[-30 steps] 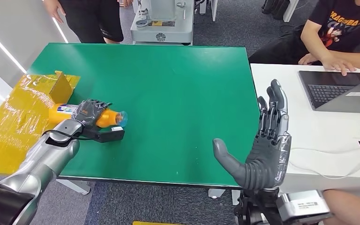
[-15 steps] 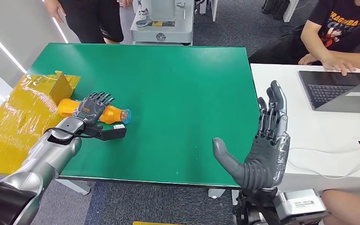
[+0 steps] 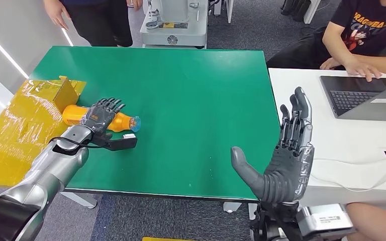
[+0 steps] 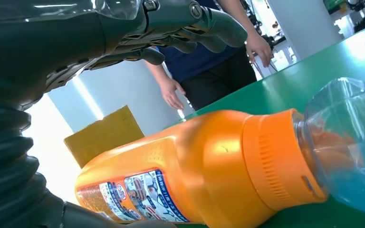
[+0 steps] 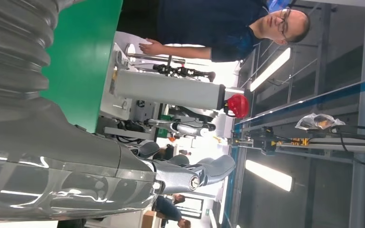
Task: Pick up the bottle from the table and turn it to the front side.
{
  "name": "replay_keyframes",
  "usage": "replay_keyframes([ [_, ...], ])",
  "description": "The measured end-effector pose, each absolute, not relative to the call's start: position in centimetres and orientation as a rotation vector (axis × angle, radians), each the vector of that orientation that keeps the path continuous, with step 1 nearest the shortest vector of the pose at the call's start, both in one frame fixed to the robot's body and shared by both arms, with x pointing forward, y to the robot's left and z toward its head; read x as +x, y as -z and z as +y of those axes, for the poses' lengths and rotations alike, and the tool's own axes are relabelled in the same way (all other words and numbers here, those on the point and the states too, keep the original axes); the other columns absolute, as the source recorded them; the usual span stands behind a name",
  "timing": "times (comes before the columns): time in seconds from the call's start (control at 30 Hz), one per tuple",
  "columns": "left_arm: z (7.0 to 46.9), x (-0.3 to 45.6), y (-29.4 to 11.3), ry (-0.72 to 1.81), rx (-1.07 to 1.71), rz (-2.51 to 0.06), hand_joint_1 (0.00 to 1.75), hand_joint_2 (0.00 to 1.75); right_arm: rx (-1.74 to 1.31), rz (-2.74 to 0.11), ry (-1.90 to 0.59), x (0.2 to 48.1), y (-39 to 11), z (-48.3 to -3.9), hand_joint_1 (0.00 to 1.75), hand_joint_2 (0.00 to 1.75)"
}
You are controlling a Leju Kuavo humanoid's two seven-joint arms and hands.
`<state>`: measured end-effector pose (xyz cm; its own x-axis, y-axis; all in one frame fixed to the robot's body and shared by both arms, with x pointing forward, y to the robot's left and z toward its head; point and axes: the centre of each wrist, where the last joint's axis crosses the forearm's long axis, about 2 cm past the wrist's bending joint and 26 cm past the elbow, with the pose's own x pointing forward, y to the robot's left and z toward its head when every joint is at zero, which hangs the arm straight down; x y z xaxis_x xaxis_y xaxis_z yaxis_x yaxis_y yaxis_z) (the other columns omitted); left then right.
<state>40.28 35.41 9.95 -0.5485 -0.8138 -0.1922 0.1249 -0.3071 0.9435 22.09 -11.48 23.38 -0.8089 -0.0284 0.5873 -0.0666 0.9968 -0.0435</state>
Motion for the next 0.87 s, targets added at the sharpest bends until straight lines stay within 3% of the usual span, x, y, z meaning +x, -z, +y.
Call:
replay_keyframes([
  [0.23, 34.2, 39.5, -9.2, 1.748, 0.865, -1.602, 0.0, 1.75, 0.059, -2.516, -0.076, 21.9, -23.1, -11.5, 0.0, 1.75],
  [0.47, 28.7, 37.8, -9.3, 0.976, 0.723, -2.066, 0.0, 1.75, 0.043, -2.514, -0.05, 21.9, -23.1, -11.5, 0.0, 1.75],
  [0.67, 22.5, 34.9, -12.8, 0.465, 0.353, -2.314, 0.0, 1.75, 0.076, -2.508, 0.001, 21.8, -23.0, -11.5, 0.0, 1.75],
  [0.87, 17.9, 30.2, -15.0, -0.008, -0.172, -2.31, 0.0, 1.75, 0.08, -2.504, 0.042, 21.6, -22.6, -11.6, 0.0, 1.75],
])
